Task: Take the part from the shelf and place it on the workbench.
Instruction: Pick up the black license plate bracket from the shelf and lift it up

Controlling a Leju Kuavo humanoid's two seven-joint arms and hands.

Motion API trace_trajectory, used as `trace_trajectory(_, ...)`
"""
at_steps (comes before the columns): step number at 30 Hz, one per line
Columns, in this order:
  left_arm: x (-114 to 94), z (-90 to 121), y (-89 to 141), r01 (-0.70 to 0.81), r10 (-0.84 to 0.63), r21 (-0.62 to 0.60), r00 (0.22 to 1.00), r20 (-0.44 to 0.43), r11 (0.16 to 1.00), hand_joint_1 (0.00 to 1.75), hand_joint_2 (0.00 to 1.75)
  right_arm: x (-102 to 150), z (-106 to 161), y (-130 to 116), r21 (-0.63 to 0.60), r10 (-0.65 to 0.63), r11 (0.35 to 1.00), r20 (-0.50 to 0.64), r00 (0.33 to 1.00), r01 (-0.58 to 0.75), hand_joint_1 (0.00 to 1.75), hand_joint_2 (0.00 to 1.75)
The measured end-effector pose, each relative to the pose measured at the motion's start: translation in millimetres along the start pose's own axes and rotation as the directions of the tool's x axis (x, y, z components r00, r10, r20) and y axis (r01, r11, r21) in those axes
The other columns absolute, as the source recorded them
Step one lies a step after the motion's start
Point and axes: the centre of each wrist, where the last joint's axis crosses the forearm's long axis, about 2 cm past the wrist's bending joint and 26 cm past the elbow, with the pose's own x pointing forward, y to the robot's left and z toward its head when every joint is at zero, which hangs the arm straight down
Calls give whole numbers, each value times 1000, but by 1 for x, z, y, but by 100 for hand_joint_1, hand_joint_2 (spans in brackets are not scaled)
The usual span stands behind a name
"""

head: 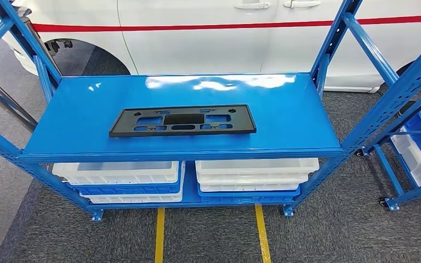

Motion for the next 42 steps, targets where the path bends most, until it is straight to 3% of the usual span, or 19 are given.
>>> trace_trajectory(25, 2, 0, 0, 0, 0, 0, 1000, 6, 1000, 0, 0, -2, 0, 0, 0, 0, 1000, -7, 1000, 0, 0, 175)
trace_trajectory(29, 2, 0, 0, 0, 0, 0, 1000, 7, 1000, 0, 175, -2, 0, 0, 0, 0, 1000, -7, 1000, 0, 0, 175)
trace_trajectory(42, 2, 0, 0, 0, 0, 0, 1000, 8, 1000, 0, 175, -2, 0, 0, 0, 0, 1000, -10, 1000, 0, 0, 175)
